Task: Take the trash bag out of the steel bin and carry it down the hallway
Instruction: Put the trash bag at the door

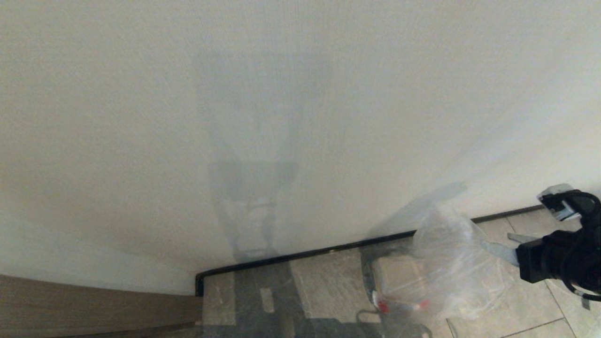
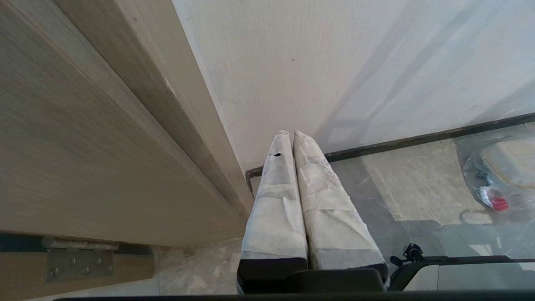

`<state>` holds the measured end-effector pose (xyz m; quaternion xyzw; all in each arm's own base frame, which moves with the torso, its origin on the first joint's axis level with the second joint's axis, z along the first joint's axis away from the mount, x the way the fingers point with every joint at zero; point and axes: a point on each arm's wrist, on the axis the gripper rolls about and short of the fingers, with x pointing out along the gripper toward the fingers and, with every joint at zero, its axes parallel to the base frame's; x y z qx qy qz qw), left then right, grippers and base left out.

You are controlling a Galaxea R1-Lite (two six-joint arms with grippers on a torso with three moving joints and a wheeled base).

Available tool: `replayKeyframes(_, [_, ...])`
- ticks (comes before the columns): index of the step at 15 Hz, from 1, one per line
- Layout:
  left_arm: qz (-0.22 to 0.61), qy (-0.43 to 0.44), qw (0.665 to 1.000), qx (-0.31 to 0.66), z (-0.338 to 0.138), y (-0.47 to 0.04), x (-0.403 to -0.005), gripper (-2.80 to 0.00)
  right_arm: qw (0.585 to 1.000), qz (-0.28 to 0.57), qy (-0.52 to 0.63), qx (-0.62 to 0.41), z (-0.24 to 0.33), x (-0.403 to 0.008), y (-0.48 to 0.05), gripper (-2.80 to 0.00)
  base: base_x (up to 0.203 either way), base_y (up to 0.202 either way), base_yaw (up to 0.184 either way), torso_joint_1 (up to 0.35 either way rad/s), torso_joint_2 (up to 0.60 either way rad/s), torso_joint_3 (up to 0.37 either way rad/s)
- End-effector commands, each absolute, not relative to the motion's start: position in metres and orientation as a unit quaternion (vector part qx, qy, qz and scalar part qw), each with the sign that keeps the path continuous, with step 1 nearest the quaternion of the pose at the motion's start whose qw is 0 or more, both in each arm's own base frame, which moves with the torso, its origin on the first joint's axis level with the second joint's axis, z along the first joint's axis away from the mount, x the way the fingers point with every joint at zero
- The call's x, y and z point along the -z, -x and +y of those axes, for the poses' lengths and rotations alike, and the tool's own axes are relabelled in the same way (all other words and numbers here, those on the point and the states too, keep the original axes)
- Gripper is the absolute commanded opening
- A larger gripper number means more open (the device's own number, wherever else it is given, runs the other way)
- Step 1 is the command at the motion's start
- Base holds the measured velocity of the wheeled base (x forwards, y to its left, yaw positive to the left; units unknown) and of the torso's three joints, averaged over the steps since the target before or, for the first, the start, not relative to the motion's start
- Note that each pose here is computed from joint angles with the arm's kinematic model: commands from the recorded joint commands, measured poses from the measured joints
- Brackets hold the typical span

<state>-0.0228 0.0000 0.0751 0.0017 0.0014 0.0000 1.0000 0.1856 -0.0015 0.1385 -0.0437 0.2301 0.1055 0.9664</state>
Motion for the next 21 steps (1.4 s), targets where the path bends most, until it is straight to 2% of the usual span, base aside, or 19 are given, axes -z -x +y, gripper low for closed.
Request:
replayKeyframes(1, [0.002, -0.002, 1.0, 0.0, 0.0, 0.023, -0.075, -2.8, 0.981, 0.169, 0.048, -0.08, -0.005, -0.162, -0.156, -2.8, 0.0, 0.0, 0.0, 0.0, 0.0, 0.0])
replayKeyframes(6, [0.002, -0.002, 1.0, 0.0, 0.0, 0.023, -0.075, -2.8, 0.988, 0.144, 0.025, -0.048, -0.002, -0.174, -0.066, -2.8, 0.0, 0.0, 0.0, 0.0, 0.0, 0.0])
replayKeyframes(9, [0.002, -0.002, 1.0, 0.0, 0.0, 0.023, -0.075, -2.8, 0.986, 0.165, 0.001, -0.029, 0.003, -0.152, 0.0, -2.8, 0.0, 0.0, 0.0, 0.0, 0.0, 0.0])
replayKeyframes(11, [0.001, -0.002, 1.0, 0.0, 0.0, 0.023, -0.075, -2.8, 0.986, 0.166, -0.019, -0.014, 0.003, -0.129, 0.024, -2.8, 0.0, 0.0, 0.0, 0.0, 0.0, 0.0])
replayKeyframes(13, [0.001, -0.002, 1.0, 0.0, 0.0, 0.023, -0.075, -2.8, 0.985, 0.169, -0.025, 0.008, 0.001, -0.096, 0.025, -2.8, 0.0, 0.0, 0.0, 0.0, 0.0, 0.0])
replayKeyframes(16, [0.002, -0.002, 1.0, 0.0, 0.0, 0.023, -0.075, -2.8, 0.998, 0.061, -0.013, 0.011, 0.0, -0.075, 0.014, -2.8, 0.0, 0.0, 0.0, 0.0, 0.0, 0.0])
replayKeyframes(18, [0.002, -0.002, 1.0, 0.0, 0.0, 0.023, -0.075, -2.8, 1.0, 0.006, -0.002, 0.008, 0.0, -0.074, 0.022, -2.8, 0.0, 0.0, 0.0, 0.0, 0.0, 0.0])
replayKeyframes(21, [0.002, -0.002, 1.0, 0.0, 0.0, 0.023, -0.075, -2.8, 1.0, -0.003, 0.007, 0.007, 0.0, -0.076, 0.023, -2.8, 0.0, 0.0, 0.0, 0.0, 0.0, 0.0])
